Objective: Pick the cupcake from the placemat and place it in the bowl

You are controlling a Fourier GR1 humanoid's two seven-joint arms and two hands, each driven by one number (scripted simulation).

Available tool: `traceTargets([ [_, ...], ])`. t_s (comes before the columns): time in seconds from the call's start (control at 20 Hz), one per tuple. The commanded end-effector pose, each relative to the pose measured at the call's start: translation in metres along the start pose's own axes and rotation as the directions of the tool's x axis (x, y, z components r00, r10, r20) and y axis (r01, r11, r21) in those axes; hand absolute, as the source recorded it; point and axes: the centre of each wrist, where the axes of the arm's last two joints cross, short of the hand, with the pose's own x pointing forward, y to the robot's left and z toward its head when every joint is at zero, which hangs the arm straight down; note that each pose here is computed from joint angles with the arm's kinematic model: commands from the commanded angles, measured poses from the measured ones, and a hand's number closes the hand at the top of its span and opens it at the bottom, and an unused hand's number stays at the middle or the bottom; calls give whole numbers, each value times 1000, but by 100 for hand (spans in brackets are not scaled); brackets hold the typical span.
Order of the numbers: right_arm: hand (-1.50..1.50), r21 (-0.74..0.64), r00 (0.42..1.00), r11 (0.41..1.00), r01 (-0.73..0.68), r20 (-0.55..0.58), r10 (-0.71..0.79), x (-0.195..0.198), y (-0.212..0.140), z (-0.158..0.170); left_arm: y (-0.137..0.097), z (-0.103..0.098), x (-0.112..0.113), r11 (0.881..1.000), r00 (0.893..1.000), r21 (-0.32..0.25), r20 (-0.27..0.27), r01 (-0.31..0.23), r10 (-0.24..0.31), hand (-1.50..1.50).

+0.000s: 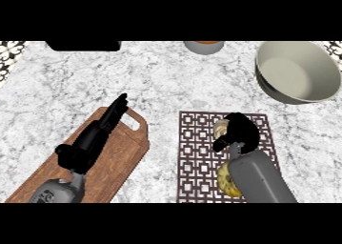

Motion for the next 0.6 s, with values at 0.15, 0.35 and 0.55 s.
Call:
traceTargets([
  [0.15,150,-85,998,996,-14,-57,9,-7,2,-8,6,3,-7,1000,1000,-9,-6,-9,8,0],
  [0.35,150,-105,998,994,-6,-58,0,-4,-6,-16,-9,2,1,1000,1000,14,15,5,-5,0],
  [0.55,150,-111,990,991,-79,111,91,53,-31,-19,10,-4,-4,1000,1000,-16,-1,-3,3,0],
])
